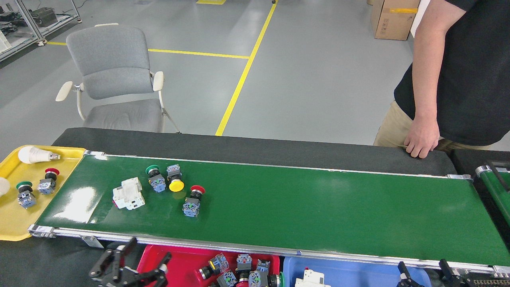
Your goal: Pick switch part from conveyor to tray
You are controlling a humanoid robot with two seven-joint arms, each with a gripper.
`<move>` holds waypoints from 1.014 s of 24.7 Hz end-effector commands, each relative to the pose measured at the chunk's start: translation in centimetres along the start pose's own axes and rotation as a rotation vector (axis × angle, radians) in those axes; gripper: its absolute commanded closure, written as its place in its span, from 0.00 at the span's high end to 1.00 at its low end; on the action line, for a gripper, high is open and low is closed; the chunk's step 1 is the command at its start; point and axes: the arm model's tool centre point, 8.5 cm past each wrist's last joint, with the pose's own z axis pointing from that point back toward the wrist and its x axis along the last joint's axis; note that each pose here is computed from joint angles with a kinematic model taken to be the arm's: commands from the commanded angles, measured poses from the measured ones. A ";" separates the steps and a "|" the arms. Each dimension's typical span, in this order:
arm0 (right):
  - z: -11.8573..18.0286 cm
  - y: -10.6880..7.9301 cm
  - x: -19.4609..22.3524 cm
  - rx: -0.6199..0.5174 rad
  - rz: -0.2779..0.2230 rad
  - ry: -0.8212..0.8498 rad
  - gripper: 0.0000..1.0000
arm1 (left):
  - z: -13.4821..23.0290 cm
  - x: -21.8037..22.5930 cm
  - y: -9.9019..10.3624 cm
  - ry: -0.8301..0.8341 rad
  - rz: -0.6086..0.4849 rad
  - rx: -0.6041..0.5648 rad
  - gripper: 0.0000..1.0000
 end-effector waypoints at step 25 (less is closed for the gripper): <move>-0.1 -0.6 0.2 -0.022 0.009 -0.019 0.98 | -12.4 -14.2 3.1 0.335 -0.008 -0.104 1.00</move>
